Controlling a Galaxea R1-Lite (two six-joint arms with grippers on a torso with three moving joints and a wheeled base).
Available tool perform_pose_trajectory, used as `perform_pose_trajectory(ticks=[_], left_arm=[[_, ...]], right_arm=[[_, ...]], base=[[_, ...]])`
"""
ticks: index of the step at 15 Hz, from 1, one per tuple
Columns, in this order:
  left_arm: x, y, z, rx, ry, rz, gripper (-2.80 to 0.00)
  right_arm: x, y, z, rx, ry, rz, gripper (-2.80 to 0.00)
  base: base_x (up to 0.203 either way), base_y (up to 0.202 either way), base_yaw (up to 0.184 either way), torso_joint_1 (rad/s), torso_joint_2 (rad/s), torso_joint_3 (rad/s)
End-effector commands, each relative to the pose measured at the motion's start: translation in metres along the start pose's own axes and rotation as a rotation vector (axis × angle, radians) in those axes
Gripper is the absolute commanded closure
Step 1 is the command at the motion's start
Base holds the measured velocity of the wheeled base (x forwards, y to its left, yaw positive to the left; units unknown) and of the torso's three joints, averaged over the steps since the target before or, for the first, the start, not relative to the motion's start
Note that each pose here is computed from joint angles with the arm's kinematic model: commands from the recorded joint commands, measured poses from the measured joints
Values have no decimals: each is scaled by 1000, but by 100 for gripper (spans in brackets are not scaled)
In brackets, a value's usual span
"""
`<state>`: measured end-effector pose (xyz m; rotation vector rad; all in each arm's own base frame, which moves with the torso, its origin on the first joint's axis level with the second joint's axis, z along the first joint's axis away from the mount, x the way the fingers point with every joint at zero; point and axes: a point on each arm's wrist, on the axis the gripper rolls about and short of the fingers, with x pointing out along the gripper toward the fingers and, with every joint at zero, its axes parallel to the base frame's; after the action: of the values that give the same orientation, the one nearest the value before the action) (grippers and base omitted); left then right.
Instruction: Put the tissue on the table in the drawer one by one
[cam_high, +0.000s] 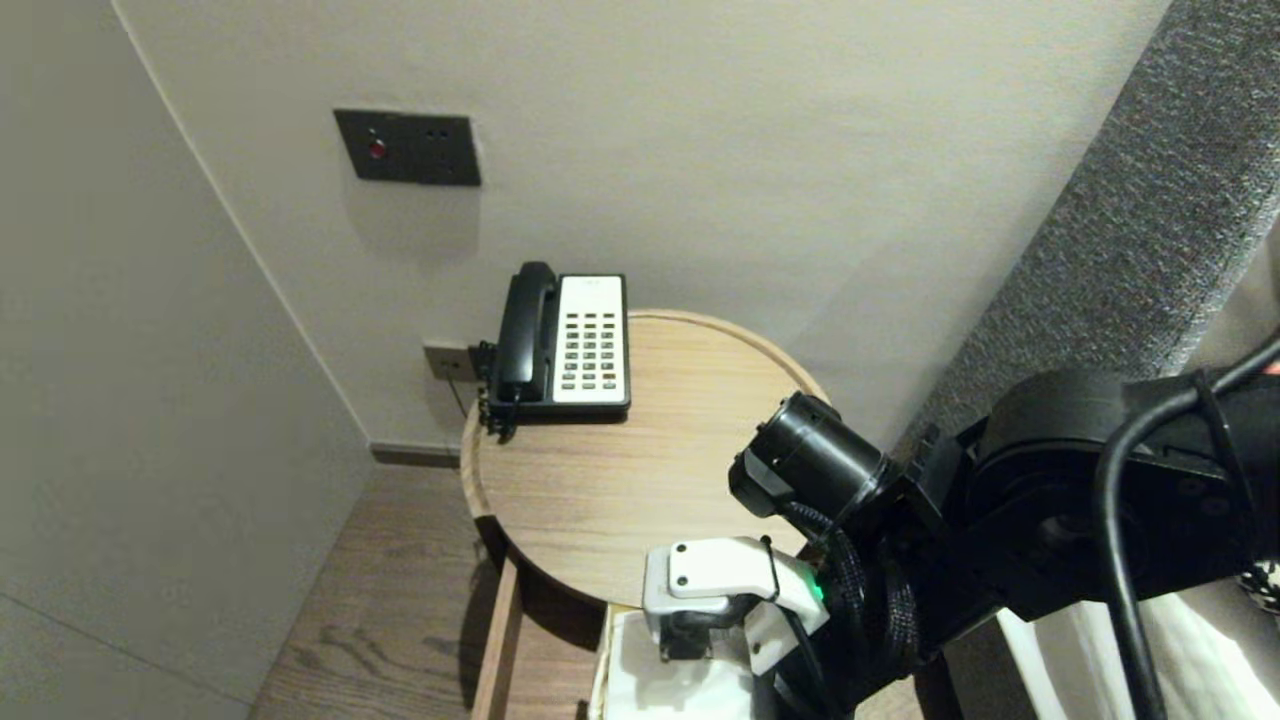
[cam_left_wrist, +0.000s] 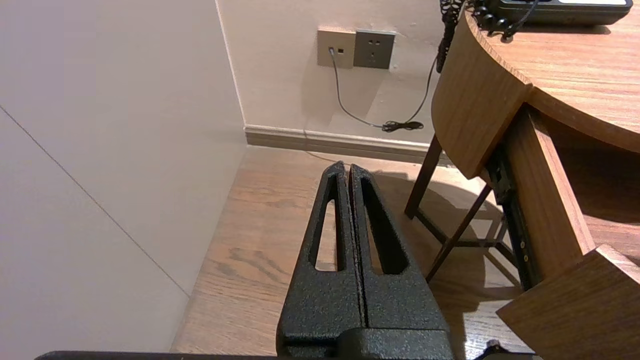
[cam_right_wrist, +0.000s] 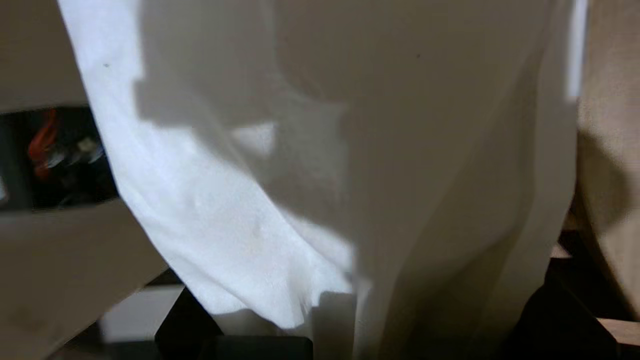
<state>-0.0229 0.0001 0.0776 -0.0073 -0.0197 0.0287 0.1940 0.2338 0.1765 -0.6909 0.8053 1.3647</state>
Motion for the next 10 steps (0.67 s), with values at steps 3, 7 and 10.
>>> perform_pose_trajectory(ticks=[3, 7, 10], left_arm=[[0, 0, 0, 0, -3, 2, 0], [0, 0, 0, 0, -2, 1, 0], [0, 0, 0, 0, -2, 1, 0]], right_arm=[[10, 16, -3, -22, -10, -32, 0], [23, 25, -5, -29, 16, -51, 0], [34, 34, -7, -57, 26, -73, 0]], base=[[0, 0, 0, 0, 0, 0], [0, 0, 0, 0, 0, 0], [0, 0, 0, 0, 0, 0]])
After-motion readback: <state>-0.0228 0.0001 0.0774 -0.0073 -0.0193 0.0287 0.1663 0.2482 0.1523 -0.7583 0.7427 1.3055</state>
